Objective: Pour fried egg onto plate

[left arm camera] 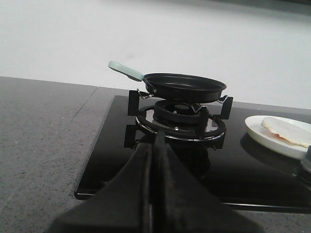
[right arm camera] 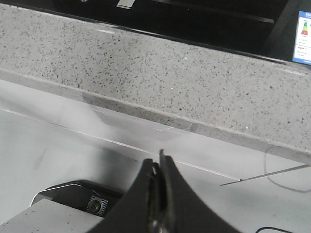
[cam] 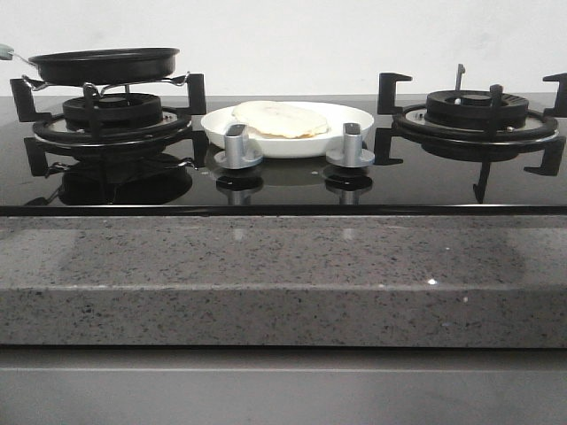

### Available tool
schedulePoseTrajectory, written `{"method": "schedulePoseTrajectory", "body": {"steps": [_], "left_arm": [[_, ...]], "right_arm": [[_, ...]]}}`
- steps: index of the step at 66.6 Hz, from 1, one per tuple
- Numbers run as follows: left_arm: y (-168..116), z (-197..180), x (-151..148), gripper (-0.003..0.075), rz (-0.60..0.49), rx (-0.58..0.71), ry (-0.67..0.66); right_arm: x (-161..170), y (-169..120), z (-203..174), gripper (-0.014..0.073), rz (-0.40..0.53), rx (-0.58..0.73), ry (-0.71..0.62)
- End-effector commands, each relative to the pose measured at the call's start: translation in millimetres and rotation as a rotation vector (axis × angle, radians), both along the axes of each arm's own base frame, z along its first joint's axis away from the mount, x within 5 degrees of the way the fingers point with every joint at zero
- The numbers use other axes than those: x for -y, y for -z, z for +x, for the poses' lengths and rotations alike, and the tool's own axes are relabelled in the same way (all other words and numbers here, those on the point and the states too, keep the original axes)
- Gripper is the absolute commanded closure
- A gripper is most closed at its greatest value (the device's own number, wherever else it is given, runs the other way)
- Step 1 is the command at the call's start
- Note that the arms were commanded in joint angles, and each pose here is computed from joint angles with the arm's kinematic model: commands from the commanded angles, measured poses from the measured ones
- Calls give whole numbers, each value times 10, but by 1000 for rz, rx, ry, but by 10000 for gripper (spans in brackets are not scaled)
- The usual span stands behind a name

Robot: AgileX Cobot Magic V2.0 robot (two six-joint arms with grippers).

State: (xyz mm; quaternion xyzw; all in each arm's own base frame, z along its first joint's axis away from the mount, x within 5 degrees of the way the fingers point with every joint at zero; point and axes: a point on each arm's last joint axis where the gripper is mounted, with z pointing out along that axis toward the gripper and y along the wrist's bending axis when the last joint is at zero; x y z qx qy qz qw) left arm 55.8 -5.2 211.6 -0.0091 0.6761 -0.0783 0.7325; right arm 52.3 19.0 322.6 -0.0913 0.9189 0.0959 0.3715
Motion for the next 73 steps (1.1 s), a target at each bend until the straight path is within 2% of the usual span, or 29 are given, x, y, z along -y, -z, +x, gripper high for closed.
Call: {"method": "schedulePoseTrajectory", "body": {"steps": [1, 73], "left_arm": [[-62, -19, -5, 740, -13, 88, -4], [-62, -19, -3, 740, 18, 90, -5]], "right_arm": [[0, -97, 32, 704, 8, 72, 1], [0, -97, 32, 704, 8, 72, 1]]}}
